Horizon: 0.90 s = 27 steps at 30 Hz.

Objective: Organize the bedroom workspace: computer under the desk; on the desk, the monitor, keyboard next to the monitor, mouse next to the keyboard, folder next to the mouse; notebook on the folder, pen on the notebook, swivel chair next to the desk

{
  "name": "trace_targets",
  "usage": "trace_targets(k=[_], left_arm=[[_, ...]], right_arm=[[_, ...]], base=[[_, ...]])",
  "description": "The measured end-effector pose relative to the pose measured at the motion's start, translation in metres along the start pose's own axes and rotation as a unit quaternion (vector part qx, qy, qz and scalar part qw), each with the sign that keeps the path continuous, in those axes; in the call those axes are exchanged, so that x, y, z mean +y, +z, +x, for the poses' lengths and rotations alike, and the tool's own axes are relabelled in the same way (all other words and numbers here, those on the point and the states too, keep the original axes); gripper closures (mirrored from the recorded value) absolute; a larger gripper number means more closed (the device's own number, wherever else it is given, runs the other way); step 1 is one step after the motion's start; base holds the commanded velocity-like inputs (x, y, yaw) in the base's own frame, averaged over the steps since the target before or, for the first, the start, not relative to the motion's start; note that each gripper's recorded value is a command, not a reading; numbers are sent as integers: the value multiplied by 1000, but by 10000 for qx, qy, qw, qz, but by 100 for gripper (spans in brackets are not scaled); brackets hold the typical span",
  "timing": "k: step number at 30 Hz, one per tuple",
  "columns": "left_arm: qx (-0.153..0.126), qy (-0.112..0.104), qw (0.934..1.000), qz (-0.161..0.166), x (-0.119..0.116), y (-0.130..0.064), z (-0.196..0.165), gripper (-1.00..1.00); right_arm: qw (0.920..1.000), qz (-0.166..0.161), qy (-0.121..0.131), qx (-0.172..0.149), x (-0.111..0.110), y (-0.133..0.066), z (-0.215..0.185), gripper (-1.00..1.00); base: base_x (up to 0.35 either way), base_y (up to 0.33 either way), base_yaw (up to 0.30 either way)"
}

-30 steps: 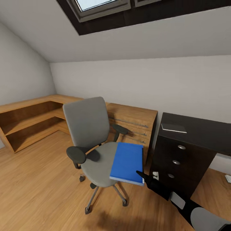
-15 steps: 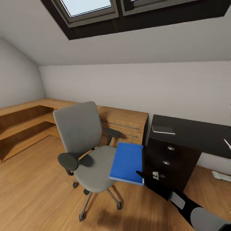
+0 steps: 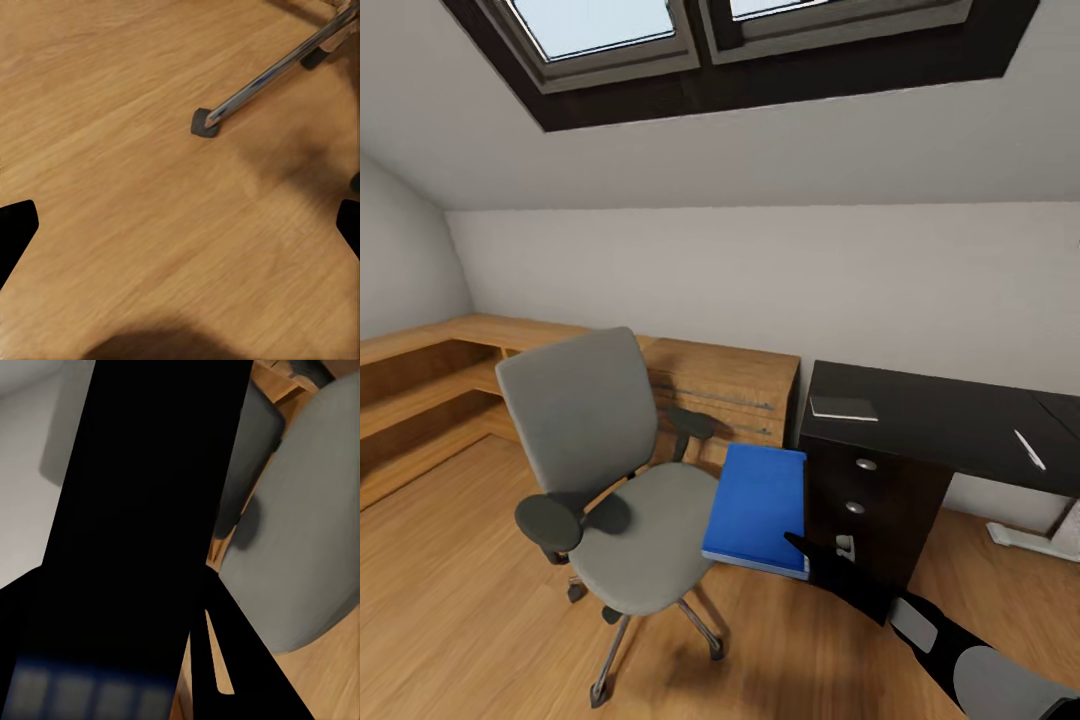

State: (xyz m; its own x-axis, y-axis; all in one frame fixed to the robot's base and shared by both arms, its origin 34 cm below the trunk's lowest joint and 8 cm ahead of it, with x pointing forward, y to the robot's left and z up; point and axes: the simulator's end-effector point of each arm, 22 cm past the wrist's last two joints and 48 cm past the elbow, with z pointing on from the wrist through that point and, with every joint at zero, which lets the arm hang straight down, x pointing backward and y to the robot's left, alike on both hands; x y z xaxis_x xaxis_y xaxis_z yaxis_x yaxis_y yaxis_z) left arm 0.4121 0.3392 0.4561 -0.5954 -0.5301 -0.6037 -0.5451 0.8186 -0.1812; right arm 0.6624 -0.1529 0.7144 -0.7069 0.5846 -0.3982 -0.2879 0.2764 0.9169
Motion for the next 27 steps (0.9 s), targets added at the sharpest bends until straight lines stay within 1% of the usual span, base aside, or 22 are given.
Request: trace_targets(k=[16, 27], left_arm=[[195, 36, 9997, -115, 3, -23, -2, -100], [460, 102, 9983, -331, 21, -41, 10, -100]], right_arm=[[10000, 19, -32, -40, 25, -1, -17, 100], [10000, 23, -29, -42, 42, -1, -26, 100]], base=[[0, 0, -5], [0, 0, 0]])
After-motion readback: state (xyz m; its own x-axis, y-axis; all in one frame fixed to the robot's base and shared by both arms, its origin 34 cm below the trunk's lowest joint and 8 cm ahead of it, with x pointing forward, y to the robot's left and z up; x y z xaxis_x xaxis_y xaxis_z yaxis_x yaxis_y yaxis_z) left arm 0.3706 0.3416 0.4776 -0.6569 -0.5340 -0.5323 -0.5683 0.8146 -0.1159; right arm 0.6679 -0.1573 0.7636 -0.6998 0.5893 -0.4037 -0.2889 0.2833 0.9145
